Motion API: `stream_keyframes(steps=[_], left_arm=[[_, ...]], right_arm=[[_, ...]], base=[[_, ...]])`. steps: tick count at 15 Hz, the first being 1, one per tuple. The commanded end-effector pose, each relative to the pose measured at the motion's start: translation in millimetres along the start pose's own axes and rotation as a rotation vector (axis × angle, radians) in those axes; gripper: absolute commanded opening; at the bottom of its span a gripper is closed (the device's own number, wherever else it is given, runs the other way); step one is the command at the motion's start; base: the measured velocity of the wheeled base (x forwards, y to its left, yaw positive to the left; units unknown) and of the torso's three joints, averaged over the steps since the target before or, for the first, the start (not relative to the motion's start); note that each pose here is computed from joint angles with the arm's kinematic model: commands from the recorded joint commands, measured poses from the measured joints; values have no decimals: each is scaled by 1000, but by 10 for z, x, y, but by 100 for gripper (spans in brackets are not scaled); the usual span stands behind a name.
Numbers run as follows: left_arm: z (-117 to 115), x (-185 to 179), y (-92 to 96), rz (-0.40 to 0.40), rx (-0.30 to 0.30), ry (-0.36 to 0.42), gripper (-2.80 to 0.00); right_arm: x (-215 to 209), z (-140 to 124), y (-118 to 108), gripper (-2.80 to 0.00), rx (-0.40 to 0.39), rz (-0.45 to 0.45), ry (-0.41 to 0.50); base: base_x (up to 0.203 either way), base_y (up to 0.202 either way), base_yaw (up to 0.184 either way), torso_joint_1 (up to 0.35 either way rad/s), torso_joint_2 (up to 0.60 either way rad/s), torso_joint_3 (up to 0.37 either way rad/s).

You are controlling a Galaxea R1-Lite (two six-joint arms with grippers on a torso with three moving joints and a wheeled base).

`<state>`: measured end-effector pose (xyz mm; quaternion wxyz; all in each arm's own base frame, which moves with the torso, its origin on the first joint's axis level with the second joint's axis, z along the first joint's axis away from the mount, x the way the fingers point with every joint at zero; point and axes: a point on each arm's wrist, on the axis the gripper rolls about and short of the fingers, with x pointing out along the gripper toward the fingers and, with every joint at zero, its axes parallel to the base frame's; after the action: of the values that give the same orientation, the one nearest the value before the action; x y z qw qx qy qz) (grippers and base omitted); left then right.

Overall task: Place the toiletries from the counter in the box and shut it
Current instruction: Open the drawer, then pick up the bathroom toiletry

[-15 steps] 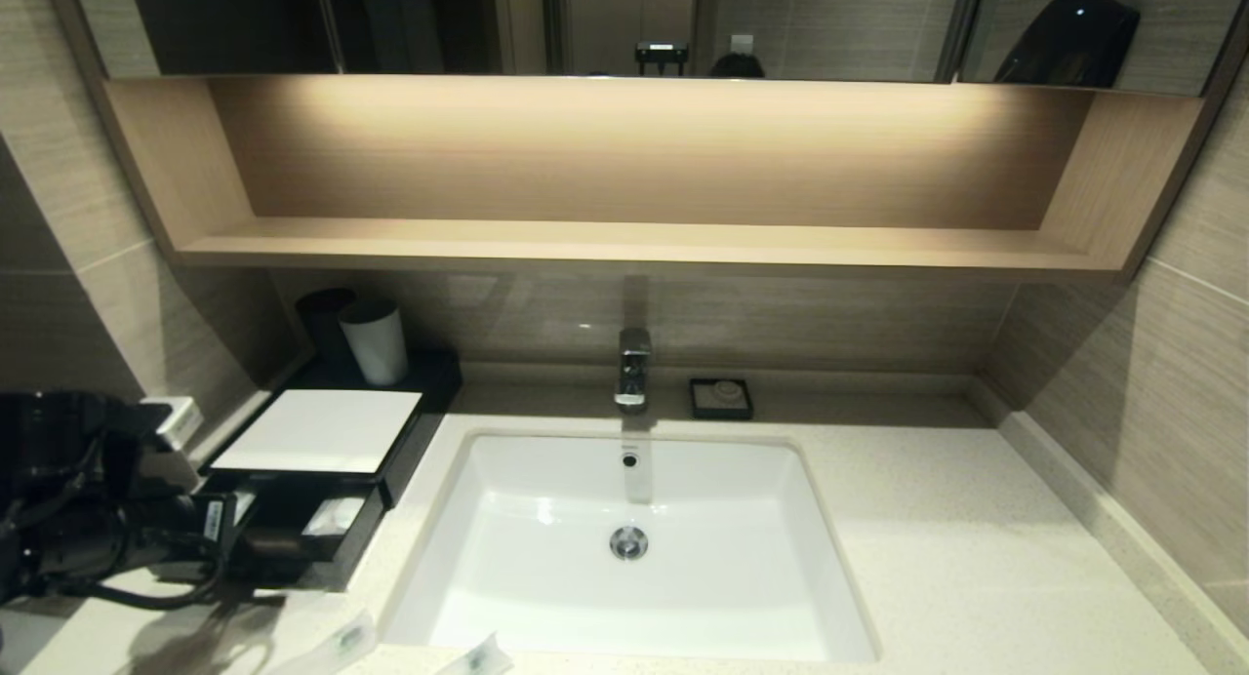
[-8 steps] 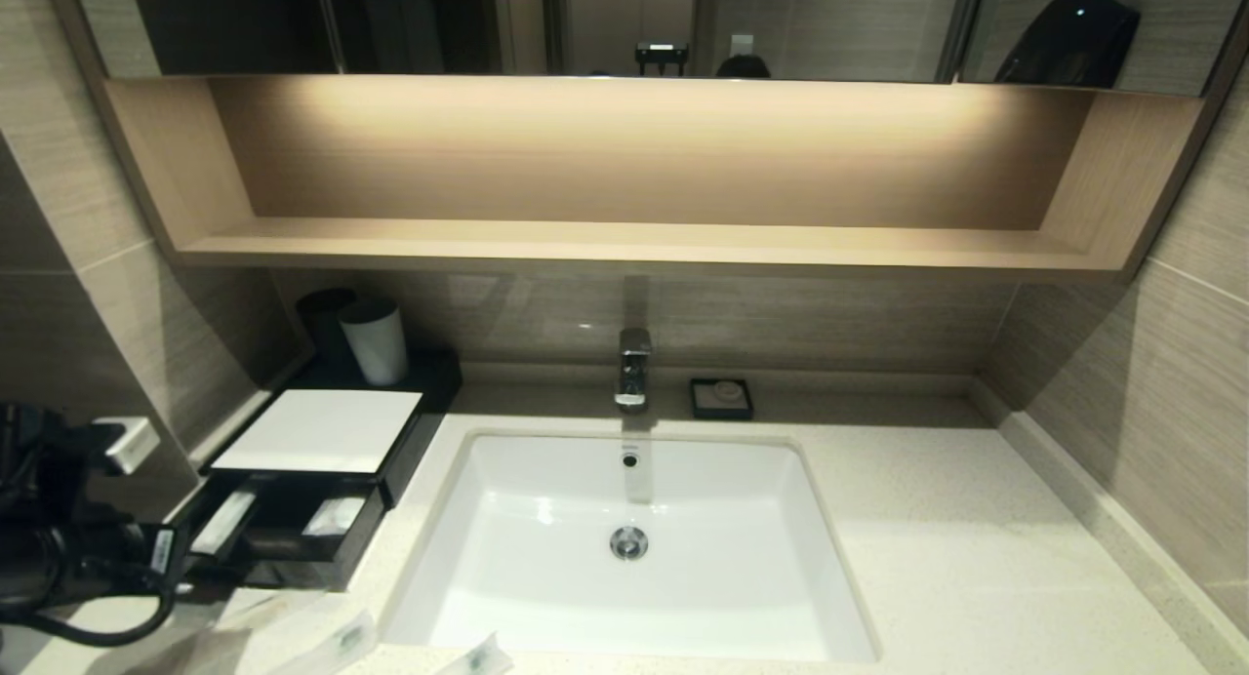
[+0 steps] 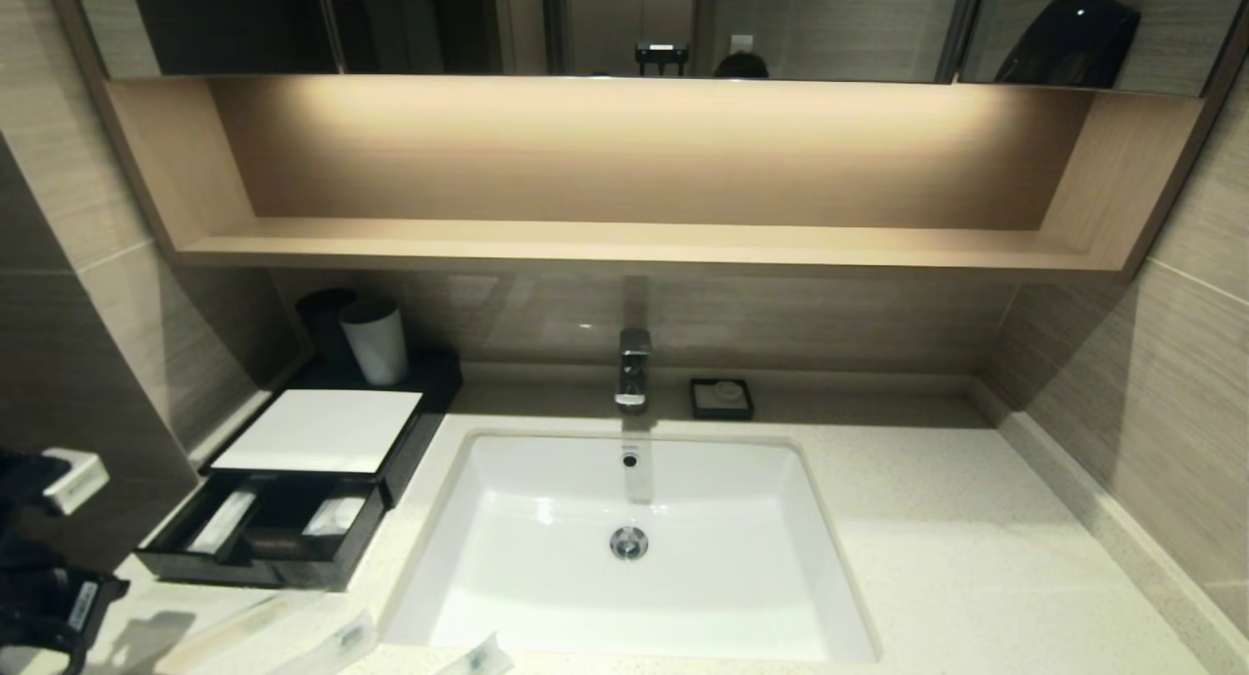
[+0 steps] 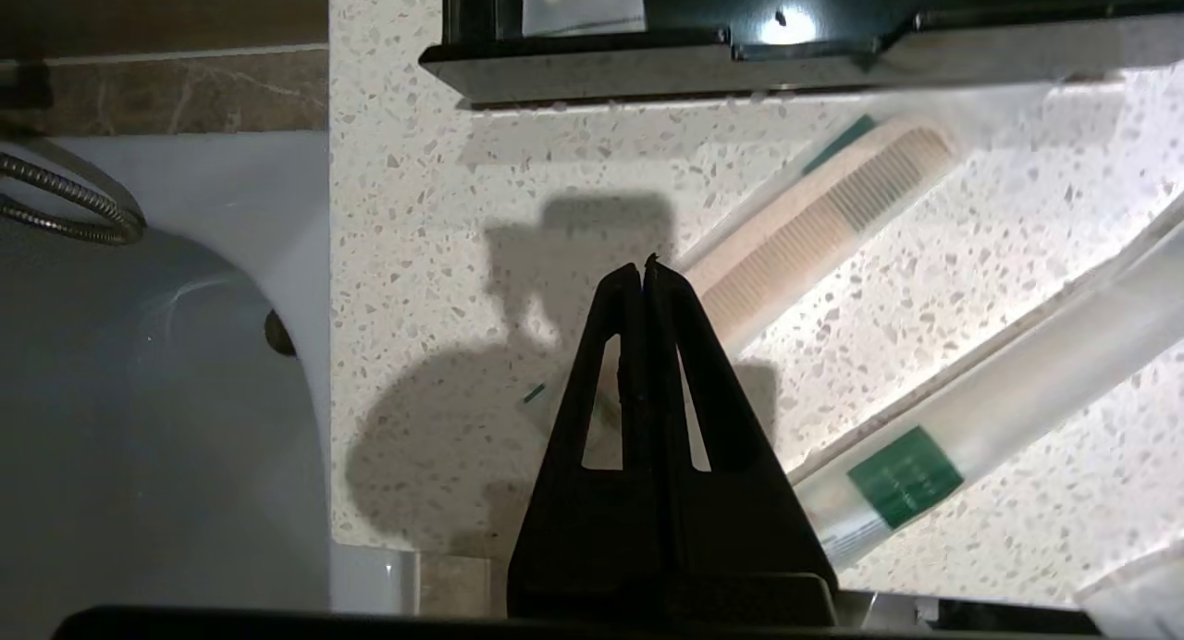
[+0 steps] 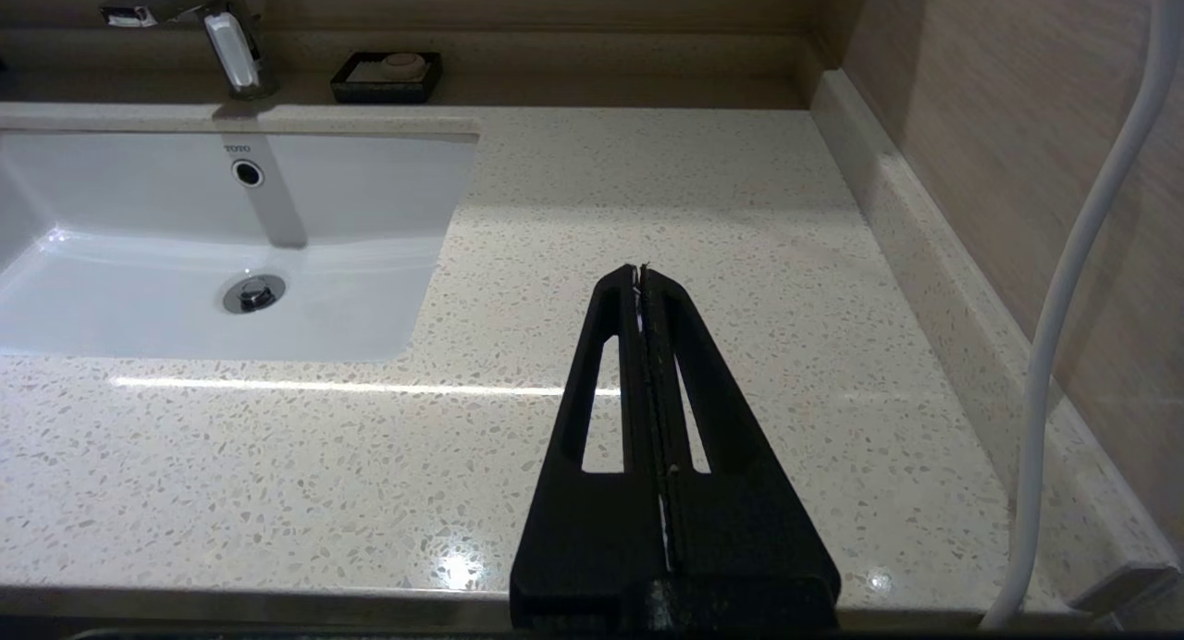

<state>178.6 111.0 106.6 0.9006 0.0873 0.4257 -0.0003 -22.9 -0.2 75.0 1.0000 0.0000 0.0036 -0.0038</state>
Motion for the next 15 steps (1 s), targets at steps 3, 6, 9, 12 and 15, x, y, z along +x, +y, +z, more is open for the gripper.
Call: stream_keyframes(steps=[3,6,9,12,15], left_arm=[[-193,13,136,-34,77,48,-280],[-240,59,113,-95,89,62,-280],[-314,136,97,-143,127,99,-280],[-370,211,124,-165,156,126,-280],[-401,276,158,-181,182,143,-280]], right_arm=[[0,-1,0,-280,0,0,0],[0,-1,0,-280,0,0,0],[0,-1,0,-280,0,0,0],[0,-1,0,-280,0,0,0],[0,-1,0,-280,0,0,0]], base=[[0,0,0,0,0,0],[0,0,0,0,0,0],[0,0,0,0,0,0],[0,0,0,0,0,0],[0,0,0,0,0,0]])
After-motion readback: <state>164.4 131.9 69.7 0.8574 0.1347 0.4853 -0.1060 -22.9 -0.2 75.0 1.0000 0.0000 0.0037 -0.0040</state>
